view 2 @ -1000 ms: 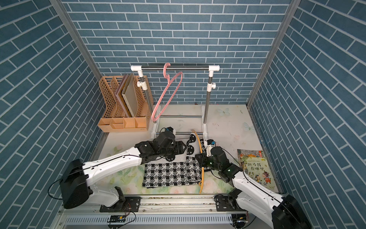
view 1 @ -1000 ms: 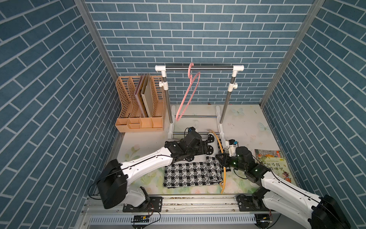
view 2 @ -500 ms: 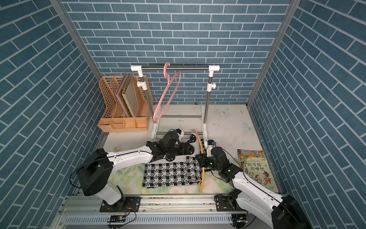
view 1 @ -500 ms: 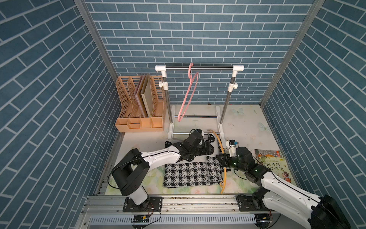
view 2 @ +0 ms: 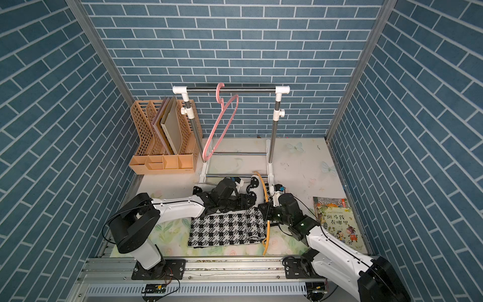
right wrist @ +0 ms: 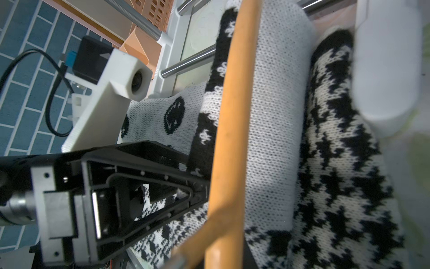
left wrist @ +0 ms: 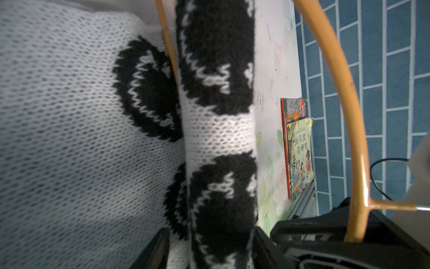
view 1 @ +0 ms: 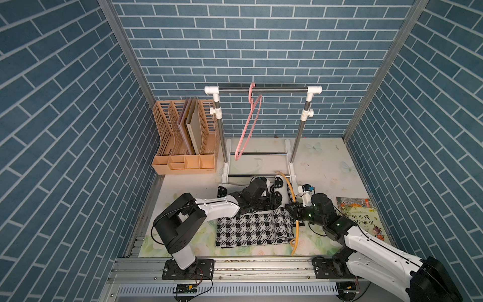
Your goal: Hang the scarf on the hanger
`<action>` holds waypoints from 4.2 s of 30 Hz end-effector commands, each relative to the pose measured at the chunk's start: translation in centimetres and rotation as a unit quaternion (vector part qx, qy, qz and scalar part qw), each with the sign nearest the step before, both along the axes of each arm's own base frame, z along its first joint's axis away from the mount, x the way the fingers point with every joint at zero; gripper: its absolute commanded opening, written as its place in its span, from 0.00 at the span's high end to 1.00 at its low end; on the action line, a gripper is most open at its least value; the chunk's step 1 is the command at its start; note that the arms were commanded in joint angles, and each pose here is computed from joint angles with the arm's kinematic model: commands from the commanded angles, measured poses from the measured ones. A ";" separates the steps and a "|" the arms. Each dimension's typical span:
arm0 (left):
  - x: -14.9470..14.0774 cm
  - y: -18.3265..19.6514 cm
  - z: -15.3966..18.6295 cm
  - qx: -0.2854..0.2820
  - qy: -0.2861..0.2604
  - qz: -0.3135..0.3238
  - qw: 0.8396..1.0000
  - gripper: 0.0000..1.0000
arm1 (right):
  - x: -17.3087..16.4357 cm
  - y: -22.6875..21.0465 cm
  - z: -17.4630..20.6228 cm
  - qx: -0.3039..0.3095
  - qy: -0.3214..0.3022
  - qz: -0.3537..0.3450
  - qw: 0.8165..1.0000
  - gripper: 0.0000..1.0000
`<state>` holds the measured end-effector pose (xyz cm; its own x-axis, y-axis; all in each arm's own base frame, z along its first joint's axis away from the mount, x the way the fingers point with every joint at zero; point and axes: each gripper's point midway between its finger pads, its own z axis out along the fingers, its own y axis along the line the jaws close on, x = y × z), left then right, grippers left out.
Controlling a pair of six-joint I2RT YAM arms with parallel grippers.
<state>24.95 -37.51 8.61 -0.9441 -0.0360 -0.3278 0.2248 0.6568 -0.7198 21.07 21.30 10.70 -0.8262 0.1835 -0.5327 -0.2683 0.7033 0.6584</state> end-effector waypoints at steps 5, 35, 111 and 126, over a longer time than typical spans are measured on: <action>0.4 -0.6 0.5 -0.015 0.001 -0.005 1.000 0.70 | -0.6 -1.3 -2.2 -0.042 0.037 -0.012 0.998 0.85; 0.6 9.0 7.4 0.023 -0.048 0.078 0.995 1.00 | 1.7 6.2 7.8 0.149 -0.001 0.043 0.988 1.00; 0.8 27.6 6.8 0.305 -0.012 0.237 0.922 0.37 | -2.1 16.5 2.1 0.156 0.049 0.099 0.982 0.94; 0.8 23.1 7.1 0.182 -0.018 0.189 0.965 0.39 | -1.4 10.6 -0.5 0.061 0.035 0.010 0.998 0.62</action>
<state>25.48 -12.84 14.99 -0.8749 -0.2543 -0.4122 -0.1121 0.9343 -0.3383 19.24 33.21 11.18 -0.8831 0.2298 -0.4090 -0.2319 0.5440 0.8064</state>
